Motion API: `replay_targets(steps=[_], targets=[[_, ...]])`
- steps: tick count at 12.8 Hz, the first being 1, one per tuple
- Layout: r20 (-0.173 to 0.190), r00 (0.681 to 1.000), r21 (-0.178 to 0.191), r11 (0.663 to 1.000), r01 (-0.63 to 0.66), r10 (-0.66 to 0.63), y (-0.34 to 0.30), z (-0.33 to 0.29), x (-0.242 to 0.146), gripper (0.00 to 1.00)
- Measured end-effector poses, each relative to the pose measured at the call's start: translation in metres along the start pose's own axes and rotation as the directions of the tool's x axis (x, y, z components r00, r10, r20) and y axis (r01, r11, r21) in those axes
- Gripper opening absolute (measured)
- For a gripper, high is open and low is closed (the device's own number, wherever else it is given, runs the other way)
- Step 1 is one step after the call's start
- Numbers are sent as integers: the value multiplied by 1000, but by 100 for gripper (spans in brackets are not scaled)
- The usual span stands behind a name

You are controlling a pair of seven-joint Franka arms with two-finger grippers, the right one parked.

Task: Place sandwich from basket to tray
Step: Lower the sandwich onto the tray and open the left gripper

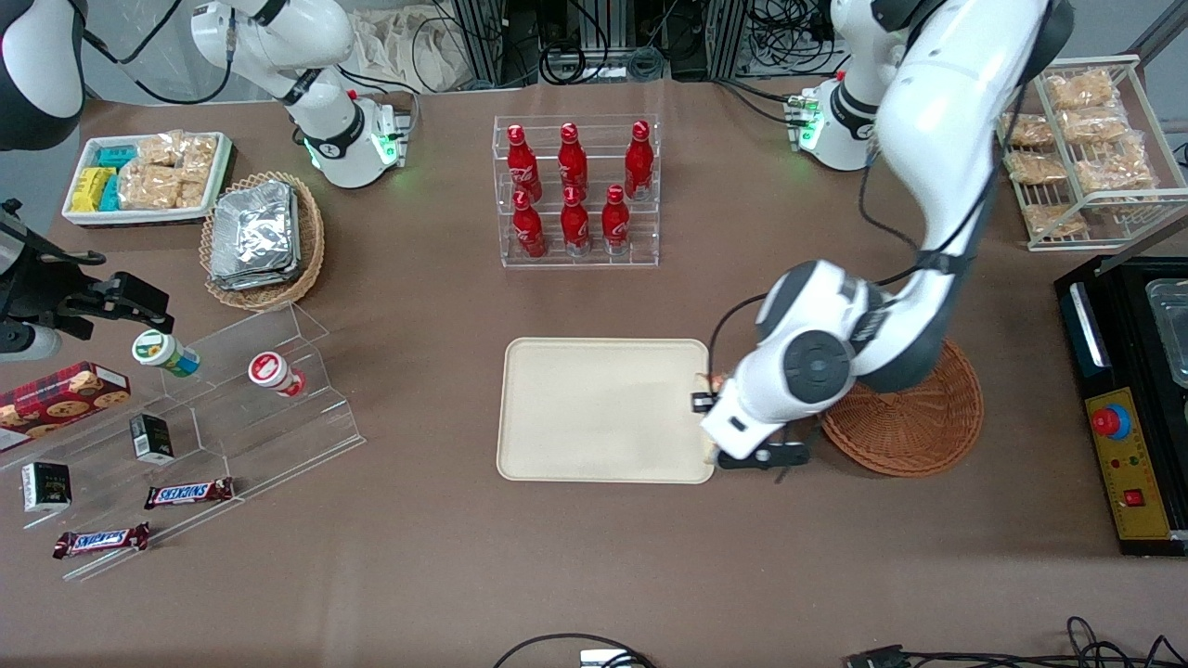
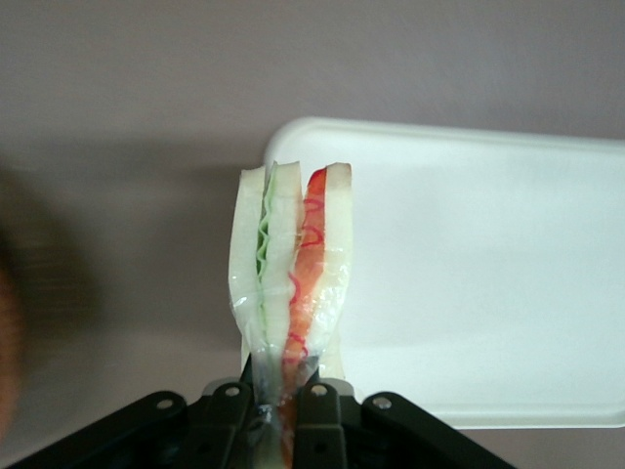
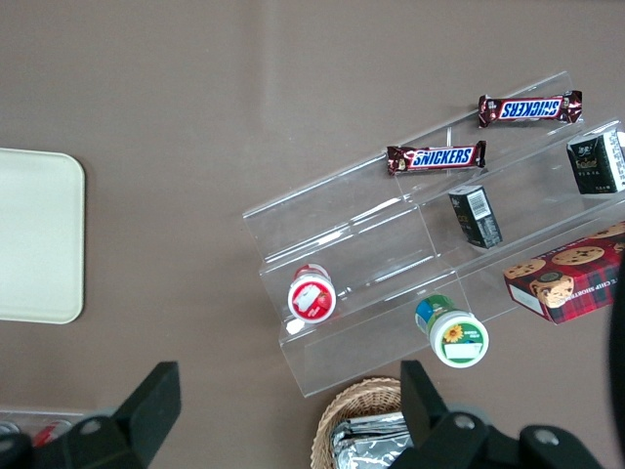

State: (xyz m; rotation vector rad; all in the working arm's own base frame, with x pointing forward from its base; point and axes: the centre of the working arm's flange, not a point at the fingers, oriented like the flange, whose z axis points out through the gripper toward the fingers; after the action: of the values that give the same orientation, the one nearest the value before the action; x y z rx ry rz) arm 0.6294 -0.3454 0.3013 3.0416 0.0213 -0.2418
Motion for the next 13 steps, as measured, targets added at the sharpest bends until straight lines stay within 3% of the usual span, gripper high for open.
replay_targets(steps=[3, 5, 7, 10, 12, 13], targets=[[47, 998, 11, 999, -46, 45, 28, 60, -10, 15], [50, 997, 38, 997, -63, 61, 27, 76, -9, 20], [23, 998, 39, 997, -61, 60, 24, 65, -1, 38], [-52, 997, 14, 998, -61, 62, 29, 13, 4, 71], [-73, 996, 26, 998, -53, 54, 21, -29, -2, 93], [-77, 996, 40, 998, -41, 44, 8, -51, -8, 100]])
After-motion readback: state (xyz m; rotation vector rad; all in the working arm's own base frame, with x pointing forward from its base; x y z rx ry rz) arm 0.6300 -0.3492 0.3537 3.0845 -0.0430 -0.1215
